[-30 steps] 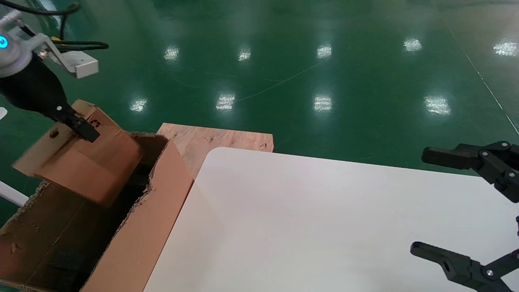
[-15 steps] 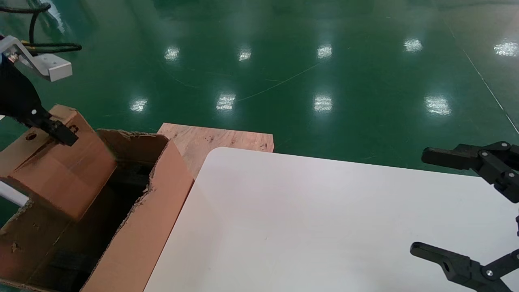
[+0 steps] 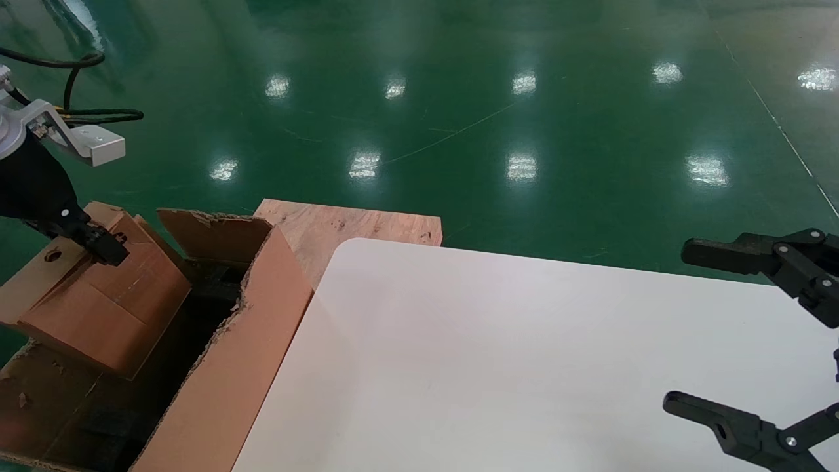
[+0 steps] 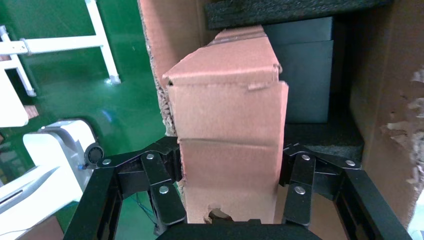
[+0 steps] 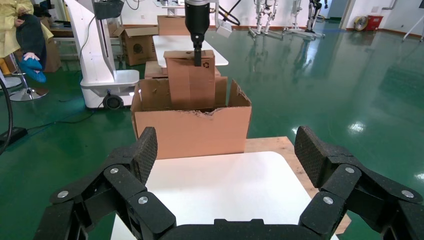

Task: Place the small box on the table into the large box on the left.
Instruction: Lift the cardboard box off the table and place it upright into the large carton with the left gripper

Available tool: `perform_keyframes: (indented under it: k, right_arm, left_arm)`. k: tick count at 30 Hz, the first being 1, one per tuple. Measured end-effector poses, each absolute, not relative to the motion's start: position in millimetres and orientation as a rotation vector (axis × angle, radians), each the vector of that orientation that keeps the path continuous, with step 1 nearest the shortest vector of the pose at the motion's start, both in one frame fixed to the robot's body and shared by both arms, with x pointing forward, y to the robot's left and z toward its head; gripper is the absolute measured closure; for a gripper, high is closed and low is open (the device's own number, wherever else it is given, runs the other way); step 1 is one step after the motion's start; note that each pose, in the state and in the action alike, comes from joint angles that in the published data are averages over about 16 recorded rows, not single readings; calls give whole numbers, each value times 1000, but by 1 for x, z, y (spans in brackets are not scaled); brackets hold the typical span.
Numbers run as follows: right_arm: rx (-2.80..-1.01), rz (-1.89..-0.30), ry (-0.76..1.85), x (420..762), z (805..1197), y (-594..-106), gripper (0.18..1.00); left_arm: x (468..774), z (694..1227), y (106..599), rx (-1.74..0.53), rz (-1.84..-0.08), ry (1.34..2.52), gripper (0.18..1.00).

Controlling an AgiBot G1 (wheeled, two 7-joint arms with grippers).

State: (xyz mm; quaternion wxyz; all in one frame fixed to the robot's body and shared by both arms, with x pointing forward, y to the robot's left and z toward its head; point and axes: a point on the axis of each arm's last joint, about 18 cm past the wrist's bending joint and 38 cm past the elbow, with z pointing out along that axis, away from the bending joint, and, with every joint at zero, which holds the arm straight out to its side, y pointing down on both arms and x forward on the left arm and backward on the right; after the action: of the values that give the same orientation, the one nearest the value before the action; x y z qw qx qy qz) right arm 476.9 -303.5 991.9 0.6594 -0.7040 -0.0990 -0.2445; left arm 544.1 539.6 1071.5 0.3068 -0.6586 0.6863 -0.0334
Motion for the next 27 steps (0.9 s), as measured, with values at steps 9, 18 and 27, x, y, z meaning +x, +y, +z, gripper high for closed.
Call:
perform_keyframes:
  k: [9, 18, 27]
  right_arm:
    - [-1593, -553, -224, 477, 992, -303, 178]
    - [-1593, -553, -224, 477, 992, -303, 178]
    - [-1593, -553, -224, 477, 992, -303, 178]
  left_arm:
    - [548, 1053, 546, -1787, -47, 1811, 960]
    - [552, 1037, 550, -1820, -13, 1807, 961]
    - [556, 1022, 555, -1844, 28, 1792, 961]
